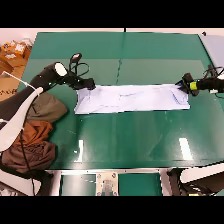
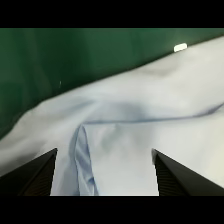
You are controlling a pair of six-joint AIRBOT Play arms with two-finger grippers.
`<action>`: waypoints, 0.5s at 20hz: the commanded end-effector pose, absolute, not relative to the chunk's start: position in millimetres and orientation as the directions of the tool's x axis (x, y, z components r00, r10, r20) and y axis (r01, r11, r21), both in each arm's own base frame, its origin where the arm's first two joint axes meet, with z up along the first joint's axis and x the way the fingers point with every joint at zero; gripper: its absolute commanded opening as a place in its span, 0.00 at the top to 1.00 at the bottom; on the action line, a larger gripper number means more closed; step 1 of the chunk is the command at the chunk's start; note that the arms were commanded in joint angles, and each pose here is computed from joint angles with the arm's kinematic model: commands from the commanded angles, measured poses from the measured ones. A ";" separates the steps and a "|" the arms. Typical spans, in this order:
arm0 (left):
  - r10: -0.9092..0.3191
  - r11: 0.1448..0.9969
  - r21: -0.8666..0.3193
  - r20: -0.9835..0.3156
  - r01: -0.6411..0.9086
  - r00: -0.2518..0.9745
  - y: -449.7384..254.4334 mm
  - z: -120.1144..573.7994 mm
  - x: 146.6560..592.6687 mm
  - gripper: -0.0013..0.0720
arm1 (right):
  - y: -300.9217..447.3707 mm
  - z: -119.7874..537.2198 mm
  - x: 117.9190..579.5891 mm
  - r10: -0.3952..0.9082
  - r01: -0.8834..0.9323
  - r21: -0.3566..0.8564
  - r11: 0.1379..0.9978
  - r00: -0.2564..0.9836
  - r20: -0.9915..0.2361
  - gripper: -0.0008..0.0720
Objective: Fold the shirts.
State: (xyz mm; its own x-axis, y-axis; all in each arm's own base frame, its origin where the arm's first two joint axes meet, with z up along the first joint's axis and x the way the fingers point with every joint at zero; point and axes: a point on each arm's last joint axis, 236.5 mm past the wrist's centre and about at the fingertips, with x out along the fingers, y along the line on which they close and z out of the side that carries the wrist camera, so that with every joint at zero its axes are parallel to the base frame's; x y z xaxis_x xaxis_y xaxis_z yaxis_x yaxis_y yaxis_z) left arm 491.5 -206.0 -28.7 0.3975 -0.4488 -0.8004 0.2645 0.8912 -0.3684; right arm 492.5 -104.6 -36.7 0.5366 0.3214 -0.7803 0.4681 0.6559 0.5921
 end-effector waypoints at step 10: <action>-0.497 0.867 -0.448 -0.802 0.218 0.330 -188.4 14.6 497.7 0.07 | -170.0 -56.8 409.3 0.511 0.325 0.588 0.741 0.296 -0.807 0.03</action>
